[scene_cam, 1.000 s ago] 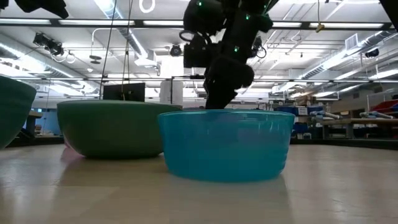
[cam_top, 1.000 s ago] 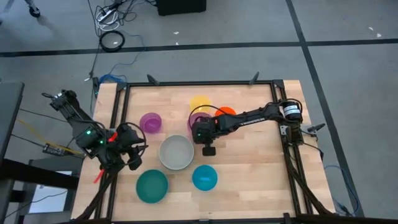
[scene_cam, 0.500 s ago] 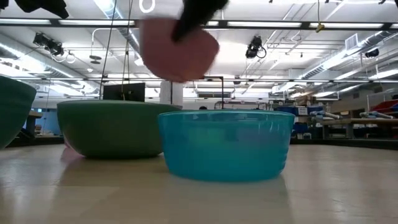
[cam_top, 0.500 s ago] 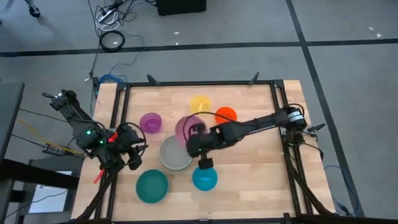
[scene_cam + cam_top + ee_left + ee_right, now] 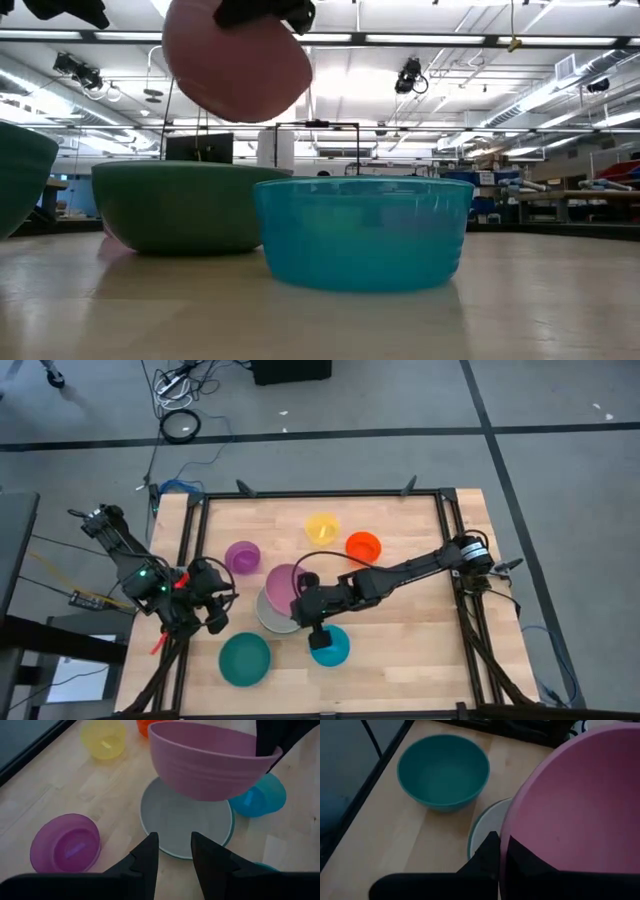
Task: Nest bowls inside each other
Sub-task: Stack the pink bowl on top of the gray bowl, then stack the dark green bowl on top of the pink bowl
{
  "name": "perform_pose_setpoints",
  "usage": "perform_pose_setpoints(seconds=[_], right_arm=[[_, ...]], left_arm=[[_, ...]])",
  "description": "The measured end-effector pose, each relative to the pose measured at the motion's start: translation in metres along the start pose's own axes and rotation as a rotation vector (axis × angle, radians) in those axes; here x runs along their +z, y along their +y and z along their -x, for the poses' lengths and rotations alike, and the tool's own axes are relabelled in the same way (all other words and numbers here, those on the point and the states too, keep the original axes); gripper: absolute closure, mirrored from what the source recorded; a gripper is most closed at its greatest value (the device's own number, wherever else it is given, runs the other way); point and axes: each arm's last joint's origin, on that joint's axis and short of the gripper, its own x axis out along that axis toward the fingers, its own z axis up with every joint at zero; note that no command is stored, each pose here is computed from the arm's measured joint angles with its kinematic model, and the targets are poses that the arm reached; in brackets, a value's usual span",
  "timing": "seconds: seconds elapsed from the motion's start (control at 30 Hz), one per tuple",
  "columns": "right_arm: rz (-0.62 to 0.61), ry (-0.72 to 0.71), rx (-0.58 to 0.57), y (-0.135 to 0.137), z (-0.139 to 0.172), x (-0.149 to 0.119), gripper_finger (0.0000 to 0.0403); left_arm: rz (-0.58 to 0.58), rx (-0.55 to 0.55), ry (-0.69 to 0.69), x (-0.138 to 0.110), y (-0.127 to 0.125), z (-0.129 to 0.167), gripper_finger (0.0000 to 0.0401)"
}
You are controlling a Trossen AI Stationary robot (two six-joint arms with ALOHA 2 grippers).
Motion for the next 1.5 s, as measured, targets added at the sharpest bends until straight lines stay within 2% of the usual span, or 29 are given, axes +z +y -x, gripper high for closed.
perform_pose_setpoints(seconds=[0.13,0.57,1.13,1.5], right_arm=[[-0.026,-0.004,0.001,0.001,-0.005,-0.005,0.0397],[-0.071,-0.002,0.026,0.001,-0.007,-0.007,0.0333],[-0.089,-0.025,0.04,-0.005,-0.007,-0.005,0.0301],[-0.109,0.005,0.056,-0.004,-0.021,-0.012,0.0277]], left_arm=[[0.001,0.0,0.0,0.0,0.0,0.0,0.0277],[0.001,0.0,0.0,0.0,0.0,0.0,0.0277],[0.001,0.0,-0.001,0.0,0.0,0.0,0.0277],[0.004,0.001,-0.002,0.0,0.0,0.0,0.0277]])
